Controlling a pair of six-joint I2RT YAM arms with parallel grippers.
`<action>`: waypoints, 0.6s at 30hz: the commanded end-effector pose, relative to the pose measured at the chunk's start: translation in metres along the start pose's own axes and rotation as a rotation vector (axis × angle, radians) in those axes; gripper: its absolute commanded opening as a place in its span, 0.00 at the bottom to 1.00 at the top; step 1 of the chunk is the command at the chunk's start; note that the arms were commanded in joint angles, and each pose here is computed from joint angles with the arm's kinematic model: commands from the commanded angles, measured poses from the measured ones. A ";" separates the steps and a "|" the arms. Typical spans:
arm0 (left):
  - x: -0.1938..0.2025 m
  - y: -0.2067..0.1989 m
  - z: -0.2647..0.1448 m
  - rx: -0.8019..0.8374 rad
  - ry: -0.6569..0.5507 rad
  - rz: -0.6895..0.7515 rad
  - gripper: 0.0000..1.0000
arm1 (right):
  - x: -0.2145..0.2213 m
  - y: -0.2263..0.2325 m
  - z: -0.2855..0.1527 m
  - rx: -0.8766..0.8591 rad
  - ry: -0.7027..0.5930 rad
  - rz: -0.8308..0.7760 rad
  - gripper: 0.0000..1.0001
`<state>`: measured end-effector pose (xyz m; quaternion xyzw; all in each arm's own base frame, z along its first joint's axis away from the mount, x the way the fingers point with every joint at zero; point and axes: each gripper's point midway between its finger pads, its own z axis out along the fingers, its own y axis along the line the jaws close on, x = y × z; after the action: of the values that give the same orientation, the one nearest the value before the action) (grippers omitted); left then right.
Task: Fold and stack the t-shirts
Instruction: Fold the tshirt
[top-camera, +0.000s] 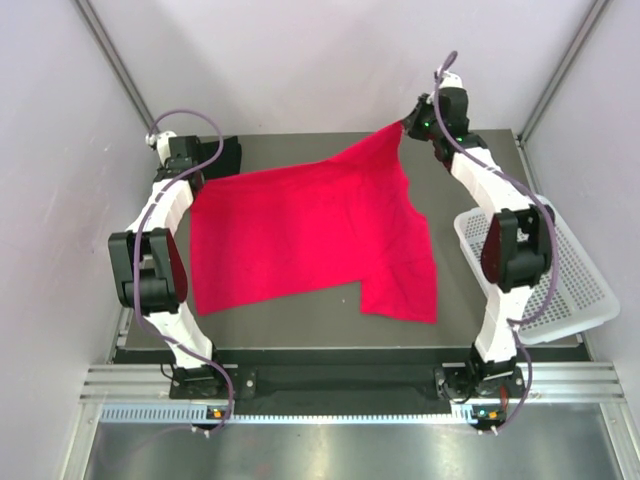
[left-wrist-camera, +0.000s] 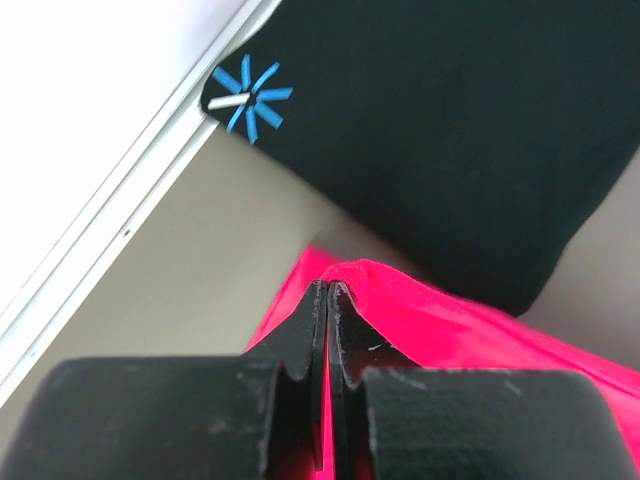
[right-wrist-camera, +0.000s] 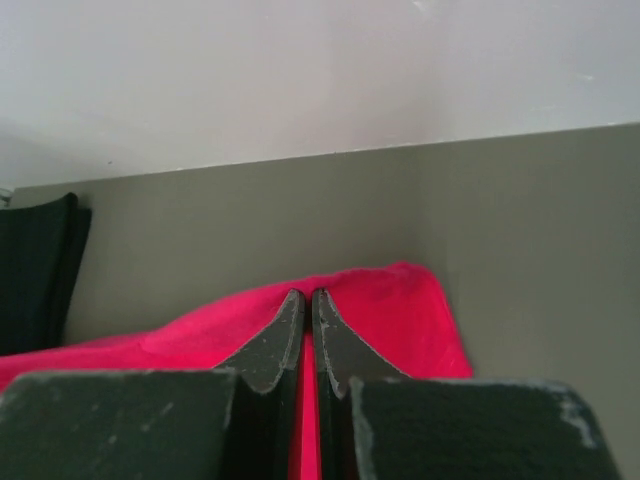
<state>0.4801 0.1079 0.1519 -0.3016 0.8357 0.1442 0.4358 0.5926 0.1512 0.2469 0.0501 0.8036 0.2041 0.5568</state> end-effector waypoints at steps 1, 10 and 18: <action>-0.002 0.022 -0.021 -0.056 0.024 0.046 0.00 | -0.048 0.012 -0.056 -0.028 -0.069 0.042 0.00; 0.033 0.044 -0.025 -0.112 0.167 0.209 0.00 | 0.009 -0.004 -0.095 -0.003 0.134 0.106 0.00; 0.042 0.054 -0.035 -0.117 0.191 0.242 0.00 | 0.048 -0.003 -0.108 -0.022 0.277 0.150 0.00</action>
<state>0.4168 0.1092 0.1158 -0.2406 0.8993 0.1992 0.3060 0.4903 0.1320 0.2193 0.0789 0.8674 0.2399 0.4288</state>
